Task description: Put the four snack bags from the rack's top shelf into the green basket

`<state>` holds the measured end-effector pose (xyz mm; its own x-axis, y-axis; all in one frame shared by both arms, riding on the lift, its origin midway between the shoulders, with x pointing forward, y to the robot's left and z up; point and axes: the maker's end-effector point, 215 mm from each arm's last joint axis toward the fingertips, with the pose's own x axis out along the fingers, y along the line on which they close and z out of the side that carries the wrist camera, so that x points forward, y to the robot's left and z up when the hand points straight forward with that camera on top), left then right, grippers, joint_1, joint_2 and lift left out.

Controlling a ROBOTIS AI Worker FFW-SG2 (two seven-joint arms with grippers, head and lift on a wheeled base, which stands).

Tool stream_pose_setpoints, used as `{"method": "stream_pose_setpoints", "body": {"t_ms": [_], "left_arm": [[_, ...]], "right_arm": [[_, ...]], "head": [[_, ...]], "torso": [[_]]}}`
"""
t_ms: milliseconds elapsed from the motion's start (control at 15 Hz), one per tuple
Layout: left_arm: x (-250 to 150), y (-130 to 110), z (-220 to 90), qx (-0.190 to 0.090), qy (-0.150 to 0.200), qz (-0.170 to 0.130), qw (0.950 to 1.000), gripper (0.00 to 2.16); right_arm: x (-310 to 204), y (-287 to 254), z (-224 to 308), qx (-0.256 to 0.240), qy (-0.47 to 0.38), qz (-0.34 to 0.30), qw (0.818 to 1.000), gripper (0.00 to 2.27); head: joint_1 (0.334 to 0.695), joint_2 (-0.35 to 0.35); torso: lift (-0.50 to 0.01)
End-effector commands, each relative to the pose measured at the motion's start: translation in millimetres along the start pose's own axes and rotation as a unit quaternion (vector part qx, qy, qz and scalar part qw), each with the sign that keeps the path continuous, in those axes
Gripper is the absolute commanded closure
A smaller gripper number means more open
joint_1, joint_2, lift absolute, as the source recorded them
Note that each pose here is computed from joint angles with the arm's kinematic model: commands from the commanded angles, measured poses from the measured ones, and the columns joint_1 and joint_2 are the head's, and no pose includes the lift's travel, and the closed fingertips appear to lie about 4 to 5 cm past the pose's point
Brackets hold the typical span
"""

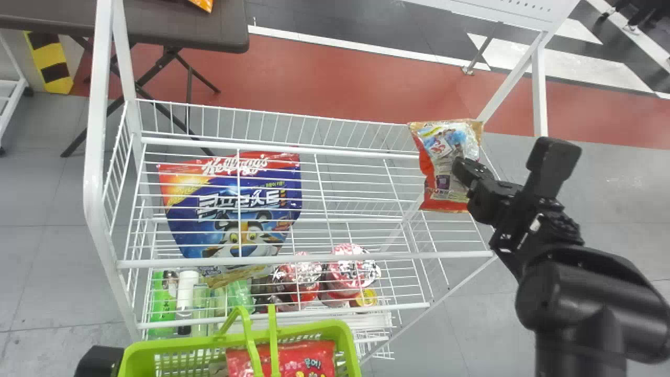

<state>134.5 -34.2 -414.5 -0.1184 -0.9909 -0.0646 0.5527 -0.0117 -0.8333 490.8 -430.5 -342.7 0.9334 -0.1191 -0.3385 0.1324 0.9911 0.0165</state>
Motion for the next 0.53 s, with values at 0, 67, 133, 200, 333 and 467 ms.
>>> {"method": "stream_pose_setpoints", "body": {"t_ms": [0, 67, 133, 200, 333, 467], "left_arm": [[1, -1, 0, 0.002, 0.0, -0.001, 1.0, 1.58], [1, -1, -1, 0.002, 0.0, -0.001, 1.0, 1.58], [1, -1, -1, 0.002, 0.0, -0.001, 1.0, 1.58], [1, 0, 0, 0.004, -0.001, 0.0, 1.0, 1.58], [1, 0, -1, 0.002, -0.001, 0.0, 1.0, 1.58], [1, -1, -3, 0.009, -0.009, 0.002, 0.9999, 1.58]], "right_arm": [[-38, 32, -5, 0.027, 0.026, 0.039, 0.999, 2.19], [-60, 51, -15, 0.041, 0.047, 0.065, 0.996, 2.19], [-80, 70, -25, 0.051, 0.065, 0.088, 0.993, 2.19], [-103, 91, -36, 0.058, 0.082, 0.114, 0.988, 2.19], [-145, 125, -53, 0.073, 0.104, 0.168, 0.977, 2.19], [-174, 152, -69, 0.087, 0.135, 0.217, 0.963, 2.19]], "head": [[0.695, -0.35], [0.695, -0.35], [0.695, -0.35], [0.695, -0.35], [0.695, -0.35], [0.695, -0.35]], "torso": [[0.0], [0.0], [0.0], [0.0], [0.0], [0.0]]}}
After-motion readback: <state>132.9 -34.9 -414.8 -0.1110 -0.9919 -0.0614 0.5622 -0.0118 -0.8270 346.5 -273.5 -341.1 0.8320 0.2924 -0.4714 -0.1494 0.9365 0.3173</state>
